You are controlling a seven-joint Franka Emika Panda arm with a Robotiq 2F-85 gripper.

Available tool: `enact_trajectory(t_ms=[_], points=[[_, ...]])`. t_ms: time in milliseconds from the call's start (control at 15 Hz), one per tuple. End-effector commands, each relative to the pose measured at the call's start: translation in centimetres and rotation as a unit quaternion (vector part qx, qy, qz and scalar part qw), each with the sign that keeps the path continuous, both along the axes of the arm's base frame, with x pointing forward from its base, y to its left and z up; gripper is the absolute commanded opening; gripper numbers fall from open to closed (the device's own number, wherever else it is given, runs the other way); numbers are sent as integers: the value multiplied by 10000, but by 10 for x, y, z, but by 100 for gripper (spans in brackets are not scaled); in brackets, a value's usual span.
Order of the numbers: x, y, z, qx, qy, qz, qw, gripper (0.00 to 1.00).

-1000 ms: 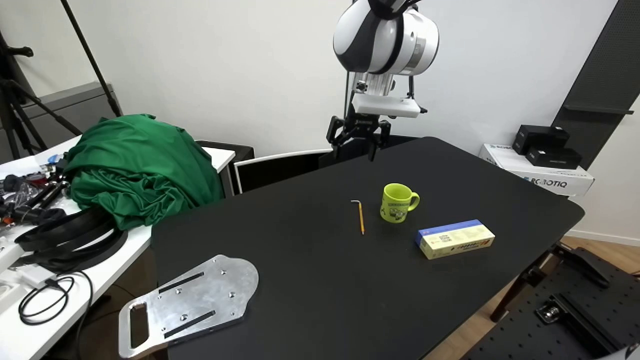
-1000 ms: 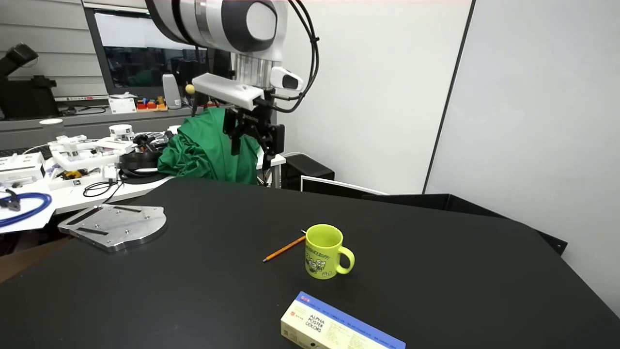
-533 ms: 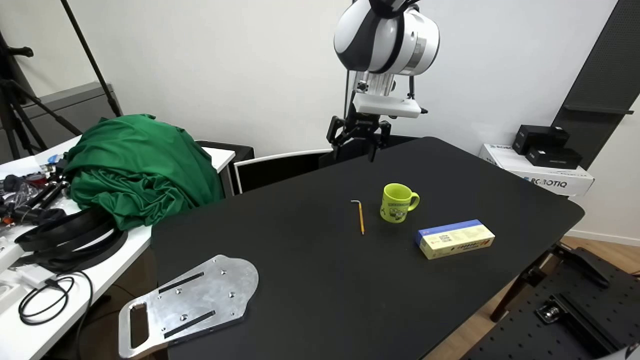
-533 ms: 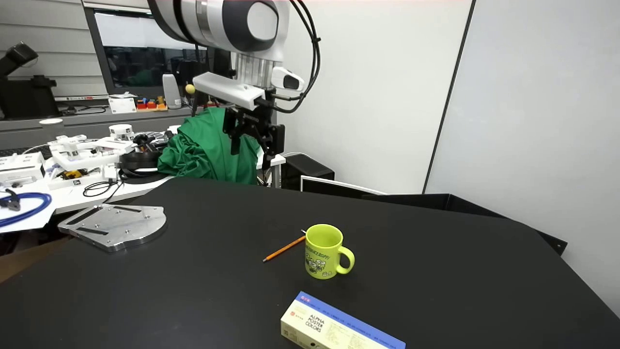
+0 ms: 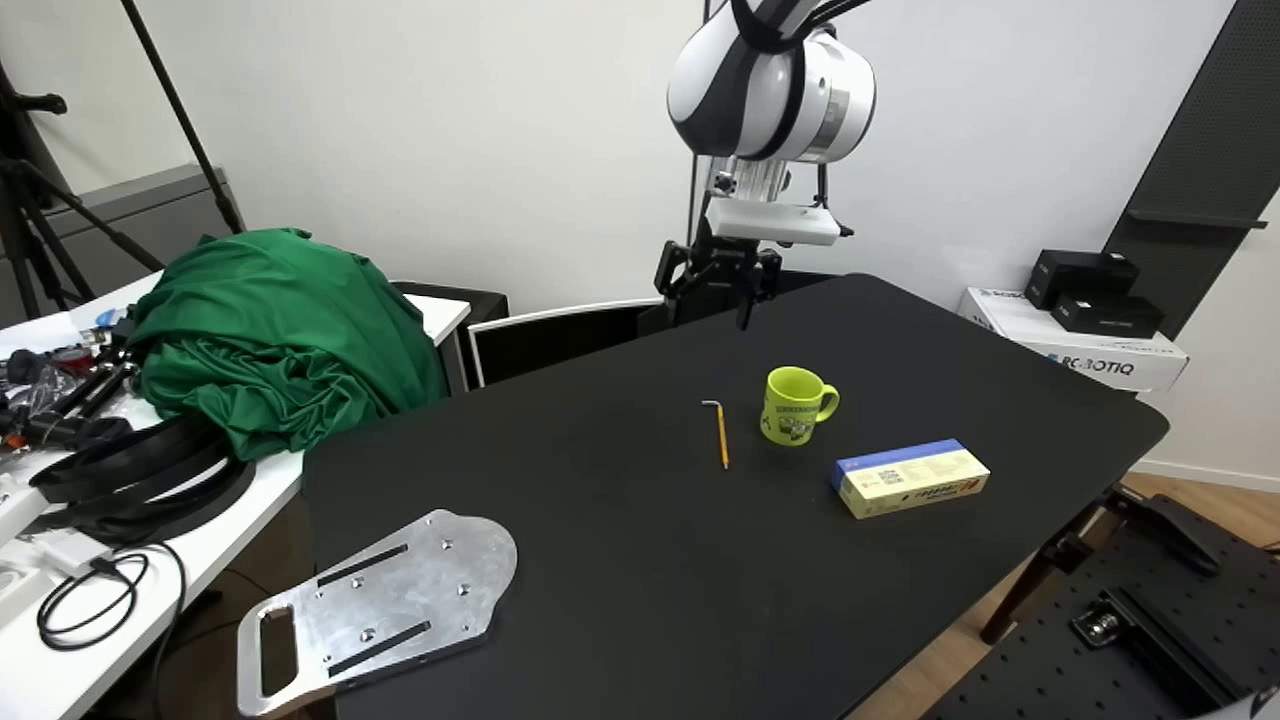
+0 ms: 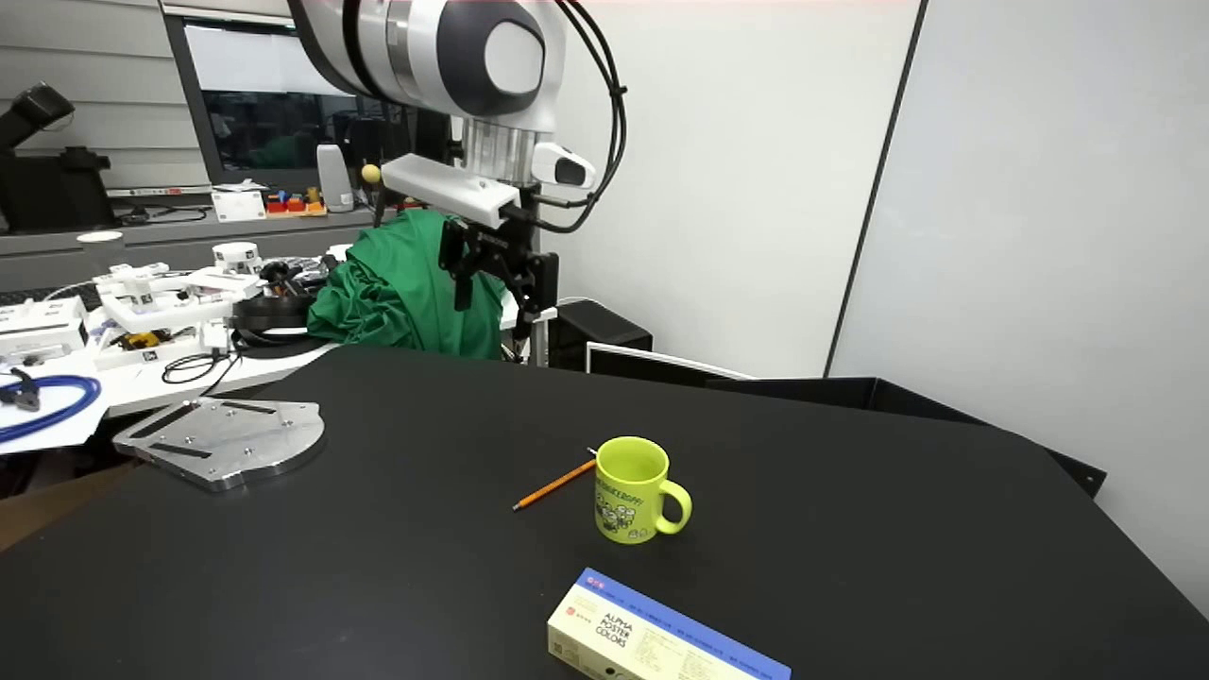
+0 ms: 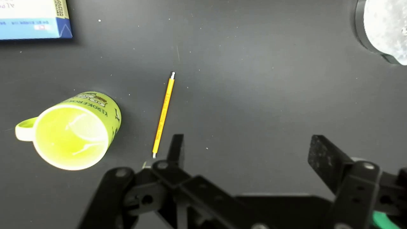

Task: Place the orange tool in the mug

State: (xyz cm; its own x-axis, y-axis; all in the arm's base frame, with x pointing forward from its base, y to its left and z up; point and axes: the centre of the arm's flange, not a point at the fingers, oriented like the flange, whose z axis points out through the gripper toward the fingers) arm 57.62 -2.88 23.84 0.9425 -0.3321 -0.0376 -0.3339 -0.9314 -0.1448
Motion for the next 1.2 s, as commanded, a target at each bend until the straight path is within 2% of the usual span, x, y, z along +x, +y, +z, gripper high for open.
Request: enact_trajectory(t_ms=[0, 533, 1133], points=[[17, -11, -22, -10, -137, -162, 9998, 100], [29, -48, -87, -84, -213, -571, 9981, 100], [18, -49, -159, -203, -204, -1048, 9941, 100]])
